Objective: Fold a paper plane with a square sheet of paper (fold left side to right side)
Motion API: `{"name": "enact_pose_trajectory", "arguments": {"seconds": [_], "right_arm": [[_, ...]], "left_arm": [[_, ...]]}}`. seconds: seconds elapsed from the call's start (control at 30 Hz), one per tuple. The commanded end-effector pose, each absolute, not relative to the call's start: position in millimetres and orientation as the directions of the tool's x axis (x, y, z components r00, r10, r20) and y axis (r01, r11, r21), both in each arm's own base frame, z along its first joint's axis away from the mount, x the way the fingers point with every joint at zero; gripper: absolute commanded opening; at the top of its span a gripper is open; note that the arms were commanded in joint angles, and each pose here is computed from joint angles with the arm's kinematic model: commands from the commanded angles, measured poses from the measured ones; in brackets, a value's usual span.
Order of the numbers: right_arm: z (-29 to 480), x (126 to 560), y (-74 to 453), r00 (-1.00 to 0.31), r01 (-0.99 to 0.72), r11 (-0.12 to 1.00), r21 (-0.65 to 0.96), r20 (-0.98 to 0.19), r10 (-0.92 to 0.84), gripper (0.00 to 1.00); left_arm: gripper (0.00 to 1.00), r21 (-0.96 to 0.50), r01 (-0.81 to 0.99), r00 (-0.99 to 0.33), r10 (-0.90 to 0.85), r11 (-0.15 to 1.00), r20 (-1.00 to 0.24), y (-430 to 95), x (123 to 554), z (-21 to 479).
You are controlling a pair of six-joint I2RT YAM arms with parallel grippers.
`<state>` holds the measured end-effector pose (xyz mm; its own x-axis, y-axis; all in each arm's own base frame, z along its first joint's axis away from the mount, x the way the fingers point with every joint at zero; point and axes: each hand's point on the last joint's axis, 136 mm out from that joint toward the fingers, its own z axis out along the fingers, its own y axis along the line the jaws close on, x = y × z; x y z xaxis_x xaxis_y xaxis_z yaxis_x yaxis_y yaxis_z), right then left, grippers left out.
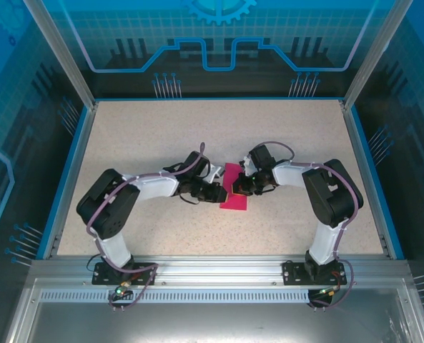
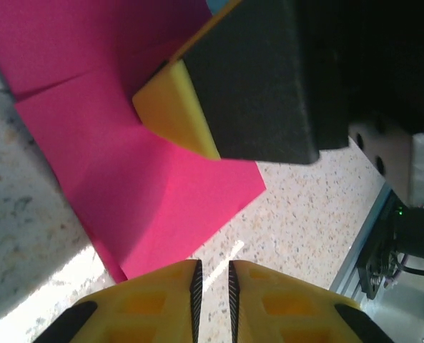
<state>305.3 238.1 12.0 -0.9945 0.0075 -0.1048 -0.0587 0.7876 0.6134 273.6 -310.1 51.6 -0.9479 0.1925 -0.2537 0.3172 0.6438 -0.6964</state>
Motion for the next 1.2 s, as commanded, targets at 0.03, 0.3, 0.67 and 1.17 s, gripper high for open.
{"name": "enact_pose_trajectory", "arguments": {"seconds": [0.03, 0.3, 0.67, 1.17], "right_arm": [[0.9, 294.1, 234.9, -0.998, -0.036, 0.814, 0.58, -0.055, -0.006, 0.0], [30.2, 300.5, 239.1, -0.99, -0.112, 0.787, 0.606, -0.14, -0.033, 0.0], [37.9, 272.3, 248.3, -0.989, -0.143, 0.764, 0.629, -0.071, -0.127, 0.0], [11.3, 272.0, 242.9, -0.986, -0.148, 0.824, 0.548, -0.017, -0.166, 0.0]], "left_arm": [[0.2, -0.691, 0.299, -0.954, 0.207, 0.658, -0.217, -312.8, 276.3, 36.8], [0.2, -0.613, 0.298, -0.954, 0.252, 0.731, -0.163, -305.9, 261.2, 5.3], [0.2, -0.428, 0.324, -0.946, 0.305, 0.844, -0.114, -288.4, 247.9, -20.9], [0.2, -0.36, 0.333, -0.942, 0.323, 0.872, -0.089, -283.7, 243.4, -32.2]]}}
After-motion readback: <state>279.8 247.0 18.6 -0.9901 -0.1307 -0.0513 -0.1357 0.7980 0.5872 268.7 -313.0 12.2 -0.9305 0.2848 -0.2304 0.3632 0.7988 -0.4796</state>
